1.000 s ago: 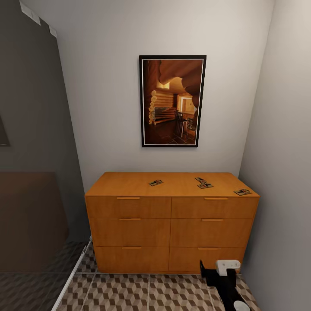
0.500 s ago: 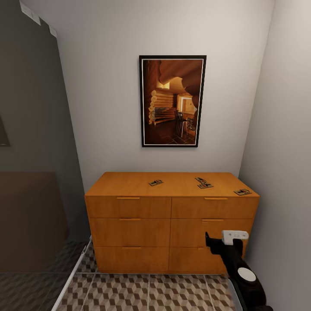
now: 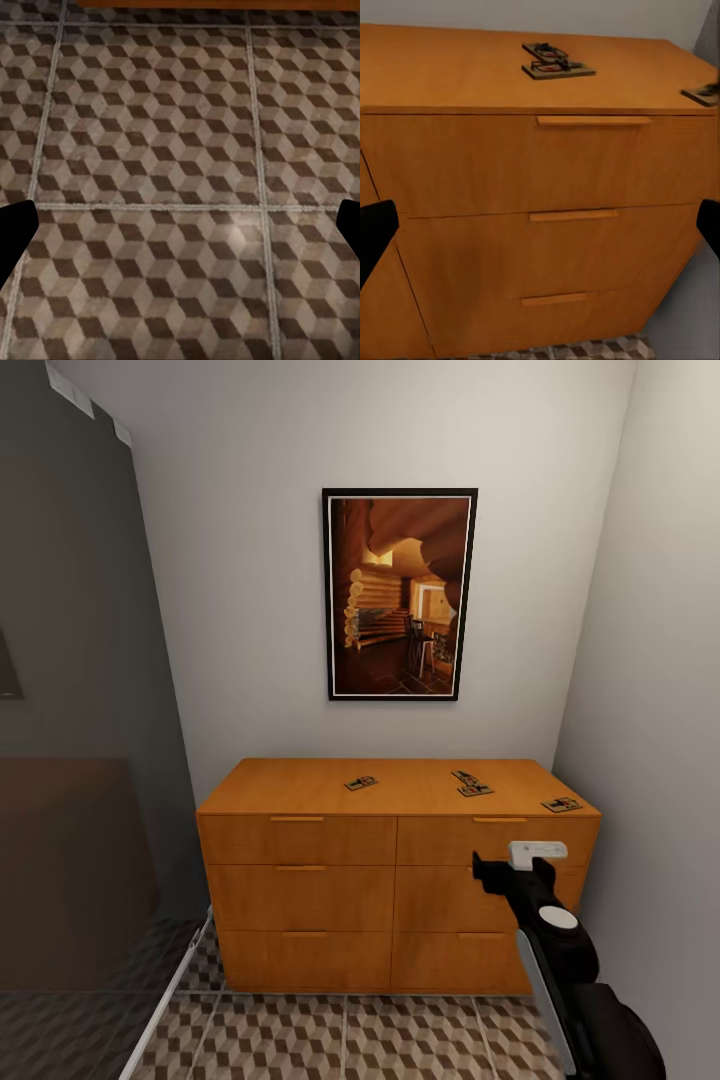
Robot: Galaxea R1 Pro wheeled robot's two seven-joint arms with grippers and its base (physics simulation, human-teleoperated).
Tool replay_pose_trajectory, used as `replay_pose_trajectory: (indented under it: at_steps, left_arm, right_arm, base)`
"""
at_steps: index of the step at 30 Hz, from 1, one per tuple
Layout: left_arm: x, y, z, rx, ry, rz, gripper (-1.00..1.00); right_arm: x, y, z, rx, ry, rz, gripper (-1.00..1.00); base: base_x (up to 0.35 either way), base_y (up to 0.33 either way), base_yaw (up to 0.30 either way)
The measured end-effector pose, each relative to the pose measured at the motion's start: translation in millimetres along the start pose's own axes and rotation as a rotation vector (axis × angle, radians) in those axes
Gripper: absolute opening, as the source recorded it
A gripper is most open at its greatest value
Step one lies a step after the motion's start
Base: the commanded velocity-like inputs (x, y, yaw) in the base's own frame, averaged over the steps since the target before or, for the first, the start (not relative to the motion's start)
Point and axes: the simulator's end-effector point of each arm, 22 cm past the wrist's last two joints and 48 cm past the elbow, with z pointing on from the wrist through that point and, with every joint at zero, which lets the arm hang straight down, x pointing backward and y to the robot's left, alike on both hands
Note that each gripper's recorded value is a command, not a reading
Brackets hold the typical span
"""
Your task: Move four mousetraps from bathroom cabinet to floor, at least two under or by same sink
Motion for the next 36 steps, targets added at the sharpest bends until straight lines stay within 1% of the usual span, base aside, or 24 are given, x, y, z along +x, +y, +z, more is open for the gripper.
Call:
replay_pose_trajectory:
  at_steps: [6, 7, 17, 20, 22, 27, 30, 36]
  left_arm:
    - [0.7, 0.1, -0.1, 0.000, 0.002, 0.000, 1.00]
    - [0.9, 0.1, -0.2, 0.000, 0.002, -0.001, 1.00]
    - [1.1, -0.2, -0.2, 0.000, 0.003, 0.001, 1.00]
    - [1.0, 0.0, -0.2, 0.000, 0.002, 0.000, 1.00]
    - [1.2, 0.1, -0.2, 0.000, 0.003, 0.000, 1.00]
    - [1.3, 0.3, -0.2, -0.001, 0.003, -0.001, 1.00]
    - [1.3, 0.3, -0.2, -0.001, 0.004, -0.001, 1.00]
    - [1.3, 0.2, -0.2, 0.000, 0.004, 0.000, 1.00]
  right_arm:
    - [-41.8, -0.6, 7.9, 0.004, -0.038, 0.006, 1.00]
    - [-54.7, -0.8, 9.9, 0.004, -0.046, 0.008, 1.00]
    - [-130.0, -1.1, 22.1, 0.005, -0.084, 0.015, 1.00]
    - [-149.1, -0.7, 27.7, 0.005, -0.091, 0.015, 1.00]
    - [-167.1, 0.4, 35.8, 0.005, -0.094, 0.014, 1.00]
    - [-188.2, 3.4, 56.0, 0.004, -0.073, 0.006, 1.00]
    - [-197.9, 6.3, 74.2, 0.002, -0.038, -0.003, 1.00]
    - [-208.5, 12.2, 95.8, -0.011, 0.014, -0.014, 1.00]
  base:
    - [0.000, 0.000, 0.000]
    - [0.000, 0.000, 0.000]
    - [0.000, 0.000, 0.000]
    - [0.000, 0.000, 0.000]
    - [0.000, 0.000, 0.000]
    - [0.000, 0.000, 0.000]
    - [0.000, 0.000, 0.000]
    - [0.000, 0.000, 0.000]
